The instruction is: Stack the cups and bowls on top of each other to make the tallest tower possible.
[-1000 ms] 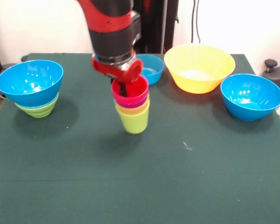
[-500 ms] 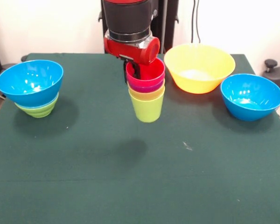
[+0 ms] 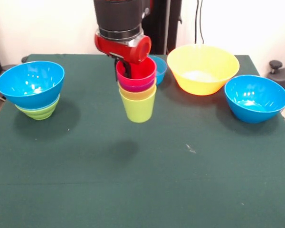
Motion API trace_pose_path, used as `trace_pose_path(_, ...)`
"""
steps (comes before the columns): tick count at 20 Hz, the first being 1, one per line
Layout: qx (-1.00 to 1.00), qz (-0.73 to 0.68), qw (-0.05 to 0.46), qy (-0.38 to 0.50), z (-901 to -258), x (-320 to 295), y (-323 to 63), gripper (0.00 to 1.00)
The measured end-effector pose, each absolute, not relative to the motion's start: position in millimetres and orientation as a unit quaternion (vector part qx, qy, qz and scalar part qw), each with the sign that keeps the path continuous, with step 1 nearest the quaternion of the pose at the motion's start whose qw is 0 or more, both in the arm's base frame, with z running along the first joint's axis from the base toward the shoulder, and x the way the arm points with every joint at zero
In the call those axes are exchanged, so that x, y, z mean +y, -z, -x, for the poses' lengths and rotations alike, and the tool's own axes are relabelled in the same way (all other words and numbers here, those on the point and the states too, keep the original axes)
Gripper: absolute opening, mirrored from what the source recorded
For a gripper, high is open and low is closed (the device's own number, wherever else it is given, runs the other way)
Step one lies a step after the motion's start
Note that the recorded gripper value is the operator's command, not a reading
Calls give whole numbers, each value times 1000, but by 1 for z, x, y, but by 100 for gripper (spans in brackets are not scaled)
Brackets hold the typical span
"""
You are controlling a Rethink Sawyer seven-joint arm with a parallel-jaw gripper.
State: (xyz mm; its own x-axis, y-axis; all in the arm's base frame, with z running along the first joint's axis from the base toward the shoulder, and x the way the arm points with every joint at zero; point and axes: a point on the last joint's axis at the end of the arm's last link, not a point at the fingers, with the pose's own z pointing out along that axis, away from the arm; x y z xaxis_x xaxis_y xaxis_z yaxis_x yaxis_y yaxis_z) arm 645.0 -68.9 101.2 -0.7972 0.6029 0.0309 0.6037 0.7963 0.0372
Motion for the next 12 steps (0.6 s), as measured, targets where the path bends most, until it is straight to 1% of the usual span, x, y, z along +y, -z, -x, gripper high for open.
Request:
trace_pose_path(7, -947, 320, 26, 2, -626, -106, -110, 0)
trace_pose_path(12, -947, 320, 36, -5, -617, -122, -114, 0)
